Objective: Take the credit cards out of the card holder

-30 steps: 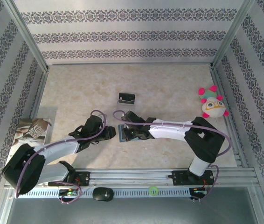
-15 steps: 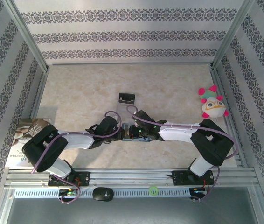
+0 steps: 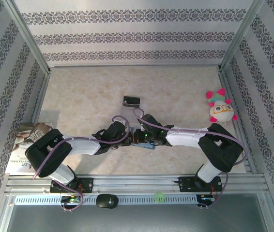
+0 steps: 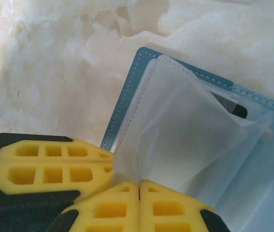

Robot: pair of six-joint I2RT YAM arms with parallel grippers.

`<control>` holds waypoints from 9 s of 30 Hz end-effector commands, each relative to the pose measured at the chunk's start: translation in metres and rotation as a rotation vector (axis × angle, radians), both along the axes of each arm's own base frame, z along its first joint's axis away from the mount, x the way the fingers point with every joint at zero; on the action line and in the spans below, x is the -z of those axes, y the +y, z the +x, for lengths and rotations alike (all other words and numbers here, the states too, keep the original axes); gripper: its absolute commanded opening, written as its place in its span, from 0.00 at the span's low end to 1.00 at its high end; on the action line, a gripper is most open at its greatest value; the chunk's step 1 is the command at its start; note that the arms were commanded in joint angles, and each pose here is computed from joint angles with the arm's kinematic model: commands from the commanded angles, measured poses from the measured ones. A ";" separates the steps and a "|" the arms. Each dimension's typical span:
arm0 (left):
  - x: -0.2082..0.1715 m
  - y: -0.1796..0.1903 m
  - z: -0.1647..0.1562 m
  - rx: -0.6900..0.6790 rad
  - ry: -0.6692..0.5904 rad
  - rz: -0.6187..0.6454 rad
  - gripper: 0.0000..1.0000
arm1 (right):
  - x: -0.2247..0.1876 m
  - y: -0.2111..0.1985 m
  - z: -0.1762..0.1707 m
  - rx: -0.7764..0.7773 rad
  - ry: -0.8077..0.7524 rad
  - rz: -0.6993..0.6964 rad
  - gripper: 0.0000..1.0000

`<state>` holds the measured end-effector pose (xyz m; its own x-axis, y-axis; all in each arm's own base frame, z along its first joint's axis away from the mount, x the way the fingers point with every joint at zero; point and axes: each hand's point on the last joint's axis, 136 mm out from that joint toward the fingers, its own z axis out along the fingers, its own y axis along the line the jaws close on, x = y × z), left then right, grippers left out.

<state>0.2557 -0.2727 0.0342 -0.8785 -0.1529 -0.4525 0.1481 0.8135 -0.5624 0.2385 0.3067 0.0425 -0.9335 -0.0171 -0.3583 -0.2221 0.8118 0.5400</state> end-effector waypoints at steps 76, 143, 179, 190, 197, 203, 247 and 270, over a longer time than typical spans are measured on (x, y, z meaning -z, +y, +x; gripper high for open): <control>-0.019 -0.001 -0.003 0.094 -0.120 0.018 0.25 | -0.016 -0.012 0.013 -0.080 0.028 -0.054 0.25; 0.058 0.048 -0.031 -0.033 0.199 0.091 0.00 | 0.018 -0.058 0.007 0.130 0.114 -0.096 0.00; 0.058 0.044 -0.025 -0.011 0.205 0.097 0.00 | 0.003 -0.068 0.012 0.127 0.082 -0.066 0.33; 0.056 0.043 -0.023 -0.006 0.200 0.095 0.00 | 0.005 -0.074 0.013 0.105 0.093 -0.119 0.34; 0.056 0.042 -0.023 0.002 0.204 0.096 0.00 | 0.012 -0.059 0.013 0.053 0.122 -0.074 0.33; 0.056 0.039 -0.021 0.006 0.209 0.091 0.00 | 0.002 -0.053 0.011 0.033 0.105 -0.029 0.27; 0.052 0.045 -0.016 -0.002 0.198 0.075 0.00 | -0.010 -0.087 0.009 0.124 0.036 -0.163 0.00; -0.052 0.058 0.001 -0.004 -0.010 -0.021 1.00 | -0.154 -0.039 0.065 -0.351 -0.367 -0.236 0.00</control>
